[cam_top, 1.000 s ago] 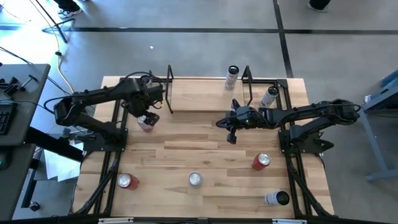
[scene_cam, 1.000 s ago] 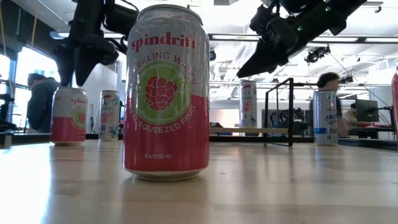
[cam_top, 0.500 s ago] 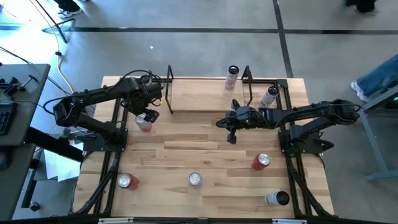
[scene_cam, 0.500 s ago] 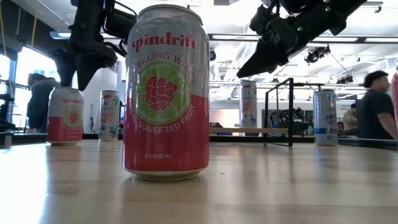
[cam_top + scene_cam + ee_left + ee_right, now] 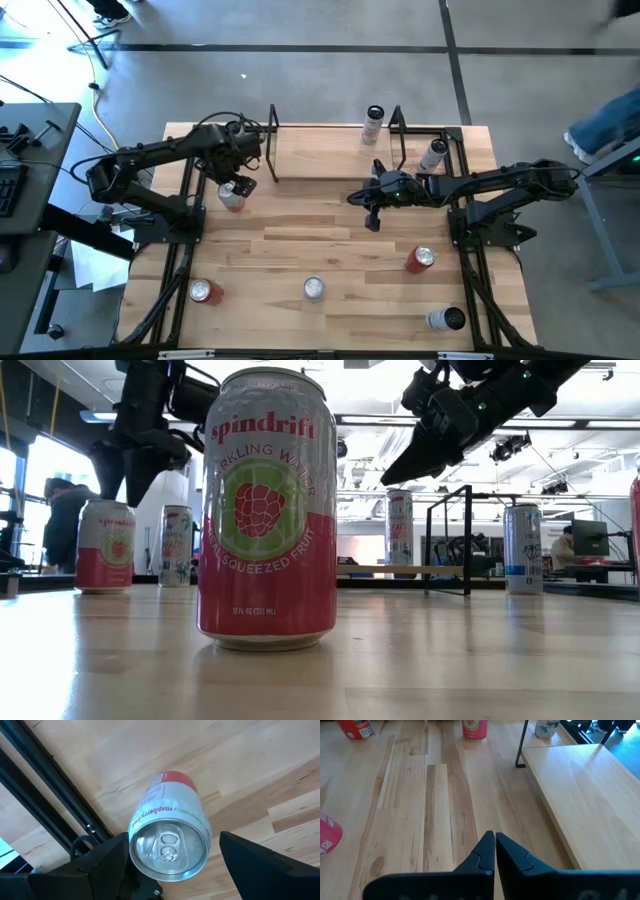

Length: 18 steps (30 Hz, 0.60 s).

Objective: Place canned beverage on shelf
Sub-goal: Put the top pink and white soda can on the shelf

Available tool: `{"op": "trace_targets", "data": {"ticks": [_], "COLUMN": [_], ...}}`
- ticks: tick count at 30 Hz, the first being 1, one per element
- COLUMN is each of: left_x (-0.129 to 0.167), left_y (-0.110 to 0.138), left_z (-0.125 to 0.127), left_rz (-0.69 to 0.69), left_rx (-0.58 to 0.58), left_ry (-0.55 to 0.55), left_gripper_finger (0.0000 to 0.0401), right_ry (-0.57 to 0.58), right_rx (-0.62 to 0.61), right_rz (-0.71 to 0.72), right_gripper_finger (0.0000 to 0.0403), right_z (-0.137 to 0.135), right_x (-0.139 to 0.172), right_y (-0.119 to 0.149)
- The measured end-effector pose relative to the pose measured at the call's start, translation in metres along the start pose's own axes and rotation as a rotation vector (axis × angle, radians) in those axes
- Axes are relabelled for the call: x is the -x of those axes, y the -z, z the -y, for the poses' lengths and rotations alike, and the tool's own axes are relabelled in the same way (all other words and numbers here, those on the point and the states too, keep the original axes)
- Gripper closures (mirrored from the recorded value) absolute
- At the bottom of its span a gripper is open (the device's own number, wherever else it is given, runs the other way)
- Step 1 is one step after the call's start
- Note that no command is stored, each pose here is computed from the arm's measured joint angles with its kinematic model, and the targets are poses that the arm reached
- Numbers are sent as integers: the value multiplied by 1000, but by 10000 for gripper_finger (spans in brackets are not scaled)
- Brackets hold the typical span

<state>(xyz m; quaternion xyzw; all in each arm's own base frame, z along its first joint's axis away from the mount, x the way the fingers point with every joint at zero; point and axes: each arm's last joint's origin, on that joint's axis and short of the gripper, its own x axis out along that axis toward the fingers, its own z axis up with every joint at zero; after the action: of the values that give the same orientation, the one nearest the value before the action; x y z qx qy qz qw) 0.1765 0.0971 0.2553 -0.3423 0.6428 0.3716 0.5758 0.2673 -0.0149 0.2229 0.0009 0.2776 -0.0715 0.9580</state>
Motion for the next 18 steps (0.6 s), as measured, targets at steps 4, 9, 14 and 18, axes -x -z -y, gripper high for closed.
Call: {"op": "trace_targets", "data": {"ticks": [4, 9, 14, 18], "left_x": [0, 0, 0, 0], "left_y": [2, 2, 2, 2], "left_z": [-1, -1, -1, -1], "left_rz": [-18, -25, -21, -18], "left_rx": [10, 24, 17, 25], "left_ry": [-14, -16, -13, -11], "left_gripper_finger": [98, 98, 98, 98], "right_ry": [0, 0, -1, -1], "right_rx": [0, 0, 0, 0], "right_rz": [0, 0, 0, -1], "right_gripper_finger": [403, 403, 403, 403], "right_z": [0, 0, 0, 0], "right_x": [0, 0, 0, 0], "right_y": [0, 0, 0, 0]}}
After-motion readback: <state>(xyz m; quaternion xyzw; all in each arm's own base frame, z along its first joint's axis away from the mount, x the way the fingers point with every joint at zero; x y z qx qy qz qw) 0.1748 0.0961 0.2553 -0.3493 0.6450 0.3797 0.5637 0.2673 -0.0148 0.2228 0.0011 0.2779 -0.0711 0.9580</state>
